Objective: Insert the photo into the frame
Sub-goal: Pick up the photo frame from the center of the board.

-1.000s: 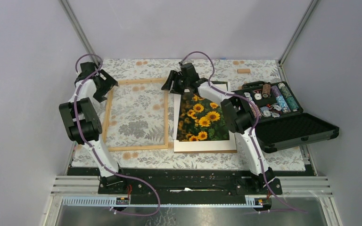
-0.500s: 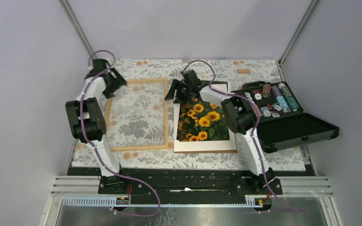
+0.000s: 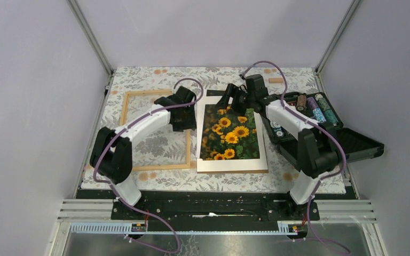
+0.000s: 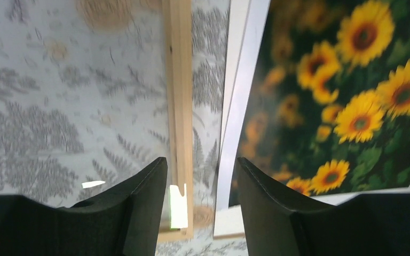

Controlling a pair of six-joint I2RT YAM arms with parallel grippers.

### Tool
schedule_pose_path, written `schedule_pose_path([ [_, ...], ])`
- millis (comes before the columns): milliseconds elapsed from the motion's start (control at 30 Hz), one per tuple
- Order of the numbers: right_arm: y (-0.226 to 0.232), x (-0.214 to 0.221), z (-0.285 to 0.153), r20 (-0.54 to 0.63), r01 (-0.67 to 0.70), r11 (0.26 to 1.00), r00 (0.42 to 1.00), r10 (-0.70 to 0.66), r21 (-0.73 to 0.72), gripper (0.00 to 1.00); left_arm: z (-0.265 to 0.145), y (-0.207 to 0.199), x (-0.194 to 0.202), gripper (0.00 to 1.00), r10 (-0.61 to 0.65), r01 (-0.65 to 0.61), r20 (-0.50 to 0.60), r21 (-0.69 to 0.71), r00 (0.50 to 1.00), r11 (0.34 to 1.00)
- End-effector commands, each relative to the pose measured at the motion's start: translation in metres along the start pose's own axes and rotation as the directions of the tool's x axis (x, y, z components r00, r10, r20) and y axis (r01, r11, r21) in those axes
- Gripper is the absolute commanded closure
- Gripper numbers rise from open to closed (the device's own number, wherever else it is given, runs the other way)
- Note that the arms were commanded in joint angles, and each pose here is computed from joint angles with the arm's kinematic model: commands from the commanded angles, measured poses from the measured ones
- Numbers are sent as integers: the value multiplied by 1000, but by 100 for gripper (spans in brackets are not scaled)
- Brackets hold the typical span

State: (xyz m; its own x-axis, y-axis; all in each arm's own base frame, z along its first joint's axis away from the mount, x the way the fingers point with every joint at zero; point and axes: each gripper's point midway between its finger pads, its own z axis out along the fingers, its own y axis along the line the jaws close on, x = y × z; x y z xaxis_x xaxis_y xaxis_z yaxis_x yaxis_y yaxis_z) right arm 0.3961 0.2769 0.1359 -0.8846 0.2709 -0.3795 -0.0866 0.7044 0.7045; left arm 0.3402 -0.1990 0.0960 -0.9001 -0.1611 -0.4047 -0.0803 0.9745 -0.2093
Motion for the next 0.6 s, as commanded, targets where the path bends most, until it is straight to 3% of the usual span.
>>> schedule_pose_path([
  [0,-7,30,-18,-32,46,999,998,-46,12,20,-36,3,42,45,65,-65,2,-56,998,996],
  [133,-4,47,-23,-55,20,999,998,-22,-33,20,-44,9,87,47,90,-92,-91,-18,992,996],
  [267,0,56,-26,-52,36,999,998,-38,-42,20,-44,31,120,48,116,-129,-172,-66,978,989],
  [433,17,78,-17,-108,68,994,991,-77,-83,20,-50,48,119,47,106,-121,-139,-103,985,987],
  [500,30,91,-10,-146,54,990,987,-72,-128,20,-57,59,99,37,47,-56,-83,-105,995,993],
  [567,50,101,-2,-163,43,979,984,-77,-197,21,-65,78,74,22,-59,57,-28,-78,998,995],
])
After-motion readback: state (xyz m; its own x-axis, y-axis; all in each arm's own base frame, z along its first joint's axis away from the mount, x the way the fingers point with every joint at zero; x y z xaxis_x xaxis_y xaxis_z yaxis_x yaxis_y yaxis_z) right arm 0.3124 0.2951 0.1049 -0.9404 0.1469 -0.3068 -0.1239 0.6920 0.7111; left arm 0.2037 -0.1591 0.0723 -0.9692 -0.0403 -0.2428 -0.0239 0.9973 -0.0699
